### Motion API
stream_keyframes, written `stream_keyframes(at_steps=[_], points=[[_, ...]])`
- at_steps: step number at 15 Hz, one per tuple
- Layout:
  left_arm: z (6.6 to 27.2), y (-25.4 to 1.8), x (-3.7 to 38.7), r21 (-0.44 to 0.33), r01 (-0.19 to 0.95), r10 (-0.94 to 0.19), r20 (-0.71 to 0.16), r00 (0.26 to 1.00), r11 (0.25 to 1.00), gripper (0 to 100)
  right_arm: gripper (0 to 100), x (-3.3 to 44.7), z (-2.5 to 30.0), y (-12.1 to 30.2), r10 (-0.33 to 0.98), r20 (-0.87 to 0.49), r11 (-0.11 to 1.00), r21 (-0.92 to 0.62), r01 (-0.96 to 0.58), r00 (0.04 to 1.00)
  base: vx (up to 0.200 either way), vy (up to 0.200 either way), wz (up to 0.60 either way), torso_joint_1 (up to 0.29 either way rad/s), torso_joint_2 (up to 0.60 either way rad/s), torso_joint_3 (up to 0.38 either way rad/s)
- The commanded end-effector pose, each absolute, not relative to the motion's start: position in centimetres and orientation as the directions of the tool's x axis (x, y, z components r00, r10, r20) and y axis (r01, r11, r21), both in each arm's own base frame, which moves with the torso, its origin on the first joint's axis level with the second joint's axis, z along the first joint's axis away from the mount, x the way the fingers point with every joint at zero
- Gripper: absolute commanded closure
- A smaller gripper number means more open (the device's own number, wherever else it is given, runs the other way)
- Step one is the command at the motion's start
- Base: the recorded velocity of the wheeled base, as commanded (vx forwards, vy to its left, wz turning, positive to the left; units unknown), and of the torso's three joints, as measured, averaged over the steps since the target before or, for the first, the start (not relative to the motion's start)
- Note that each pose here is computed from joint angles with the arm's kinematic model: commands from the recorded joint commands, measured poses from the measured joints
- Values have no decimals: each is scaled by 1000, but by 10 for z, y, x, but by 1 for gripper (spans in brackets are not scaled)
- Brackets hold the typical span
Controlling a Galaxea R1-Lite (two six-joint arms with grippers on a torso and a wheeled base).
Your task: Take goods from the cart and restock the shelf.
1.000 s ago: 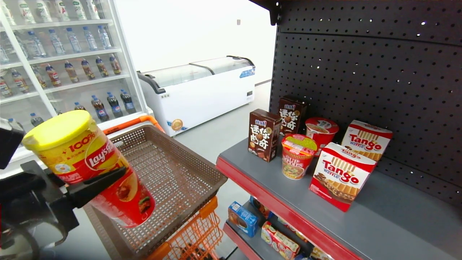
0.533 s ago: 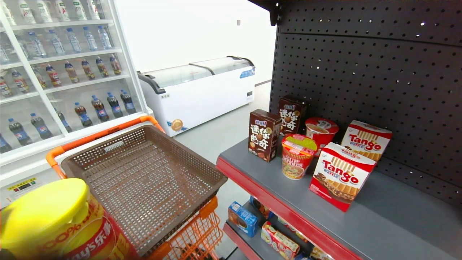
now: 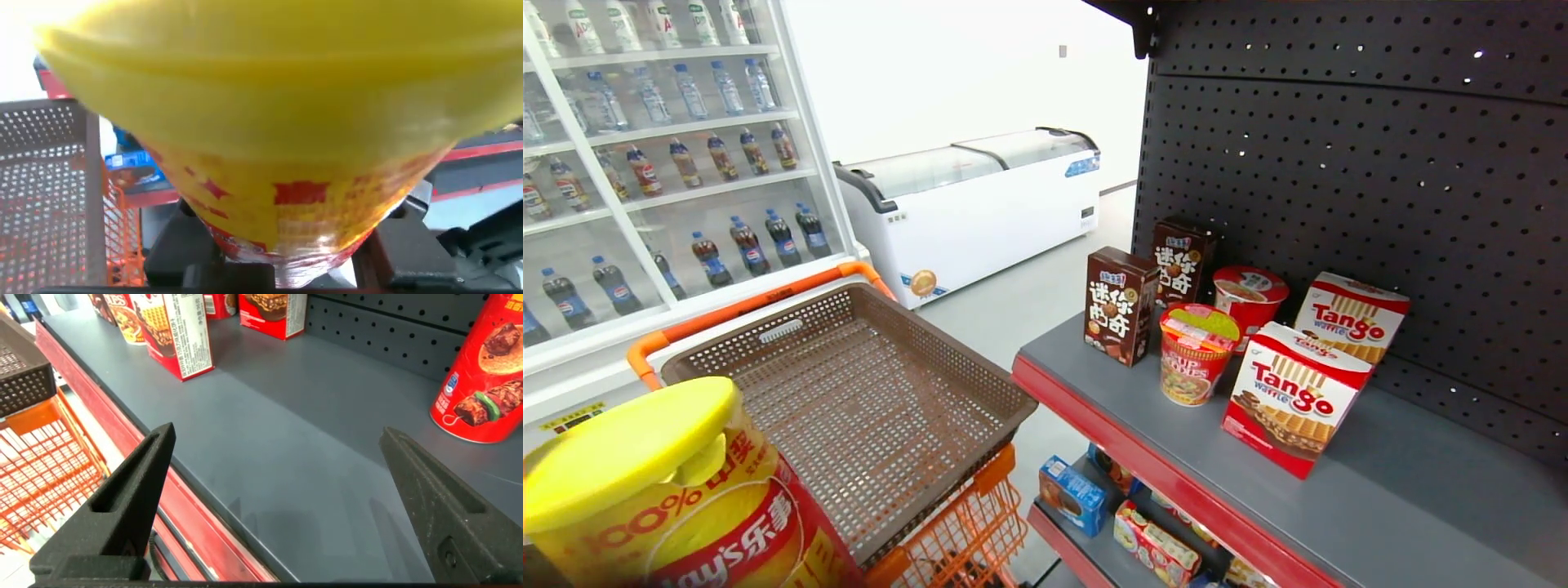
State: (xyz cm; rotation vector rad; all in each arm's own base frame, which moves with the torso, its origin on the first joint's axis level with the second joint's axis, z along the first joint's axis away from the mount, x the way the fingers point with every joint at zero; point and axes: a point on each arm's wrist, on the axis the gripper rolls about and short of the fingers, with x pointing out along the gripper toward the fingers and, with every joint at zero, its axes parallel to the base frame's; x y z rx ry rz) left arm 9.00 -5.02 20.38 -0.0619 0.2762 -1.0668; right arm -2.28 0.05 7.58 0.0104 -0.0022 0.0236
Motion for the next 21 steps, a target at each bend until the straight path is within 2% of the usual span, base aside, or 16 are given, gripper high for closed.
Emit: stream_keyframes(at_steps=[1,2,4,6,9,13,16,21], points=[[198,-57,95,-196,869,-883,-228,409,454,100,0,-23,76,0,25,3,1000,11,-25,1000,0,0,0,0,0,0],[195,-59,97,-169,885,-889,-241,389,433,100,0,-23,76,0,25,3,1000,11,-25,1000,0,0,0,0,0,0],[193,-67,105,-166,916,-914,-255,316,364,100,0,-23,76,1,23,3,1000,11,-23,1000,0,0,0,0,0,0],[195,-72,113,-140,942,-933,-240,267,306,100,0,-23,76,0,25,3,1000,11,-25,1000,0,0,0,0,0,0],[206,-78,123,-123,949,-940,-221,260,291,100,0,-23,76,0,25,3,1000,11,-25,1000,0,0,0,0,0,0],[205,-95,130,-127,971,-957,-235,168,202,100,0,-23,76,1,23,3,1000,11,-23,1000,0,0,0,0,0,0],[201,-99,135,-121,974,-955,-252,157,192,100,0,-23,76,0,25,3,1000,11,-25,1000,0,0,0,0,0,0],[201,-99,135,-123,974,-955,-254,155,191,100,0,-23,76,0,25,3,1000,11,-25,1000,0,0,-600,1,1,1]])
